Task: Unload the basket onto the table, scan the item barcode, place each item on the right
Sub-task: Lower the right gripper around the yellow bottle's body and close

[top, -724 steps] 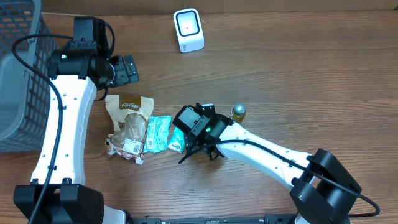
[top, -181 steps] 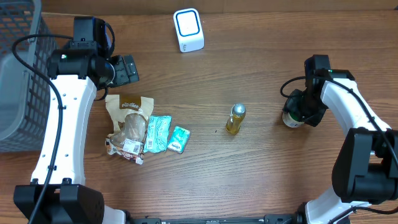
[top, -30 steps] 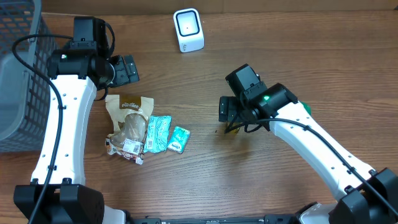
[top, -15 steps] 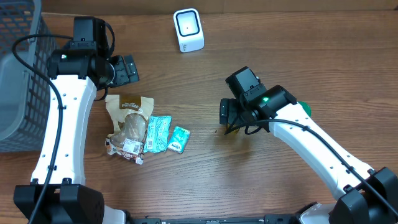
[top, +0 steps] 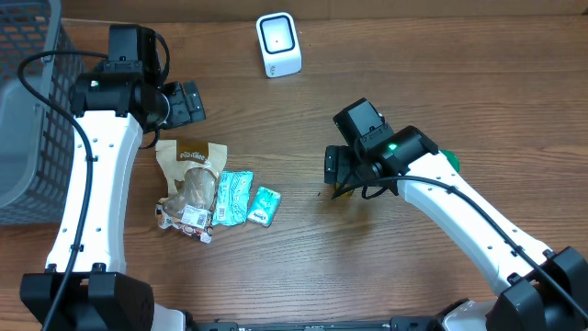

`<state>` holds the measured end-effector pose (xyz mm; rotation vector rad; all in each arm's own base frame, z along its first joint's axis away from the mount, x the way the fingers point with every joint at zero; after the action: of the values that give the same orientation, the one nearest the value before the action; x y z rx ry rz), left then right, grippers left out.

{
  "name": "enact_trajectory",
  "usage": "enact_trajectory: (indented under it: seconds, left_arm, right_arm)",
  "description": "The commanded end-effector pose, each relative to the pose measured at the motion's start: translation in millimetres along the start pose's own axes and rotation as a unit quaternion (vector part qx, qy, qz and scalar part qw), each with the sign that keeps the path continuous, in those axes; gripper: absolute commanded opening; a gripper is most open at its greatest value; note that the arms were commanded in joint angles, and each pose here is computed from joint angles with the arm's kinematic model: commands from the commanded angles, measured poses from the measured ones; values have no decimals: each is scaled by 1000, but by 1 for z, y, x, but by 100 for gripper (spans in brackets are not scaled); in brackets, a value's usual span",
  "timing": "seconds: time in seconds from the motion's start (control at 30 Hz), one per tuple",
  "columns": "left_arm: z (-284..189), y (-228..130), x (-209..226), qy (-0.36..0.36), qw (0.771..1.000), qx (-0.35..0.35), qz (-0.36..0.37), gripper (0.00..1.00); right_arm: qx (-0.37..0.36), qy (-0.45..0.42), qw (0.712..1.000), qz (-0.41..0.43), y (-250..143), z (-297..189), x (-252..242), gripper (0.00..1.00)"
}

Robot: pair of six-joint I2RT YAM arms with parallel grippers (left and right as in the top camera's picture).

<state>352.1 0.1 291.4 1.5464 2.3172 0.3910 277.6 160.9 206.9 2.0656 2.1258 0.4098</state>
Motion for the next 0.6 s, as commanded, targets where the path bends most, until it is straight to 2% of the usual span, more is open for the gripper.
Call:
enact_trajectory:
  seconds: [0.0, 0.57]
  left_arm:
    - [-5, 4, 1, 0, 1000, -12, 6, 99]
    - [-5, 4, 1, 0, 1000, -12, 6, 100]
  right_arm:
    - [-4, -5, 1000, 1, 0, 1, 0, 93]
    - [-20, 2, 1000, 2, 4, 1, 3, 93]
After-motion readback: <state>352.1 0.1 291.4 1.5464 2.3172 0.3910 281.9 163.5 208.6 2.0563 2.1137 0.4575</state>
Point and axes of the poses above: each gripper's point midway between its finger pads, its own z axis out along the fingers, its own x axis along the line the jaws close on, y = z × x, the point moved 9 cm from there along -z, back along the fingers, and after that the axes turned 5 degrees about -z, right-handed, at the moved point
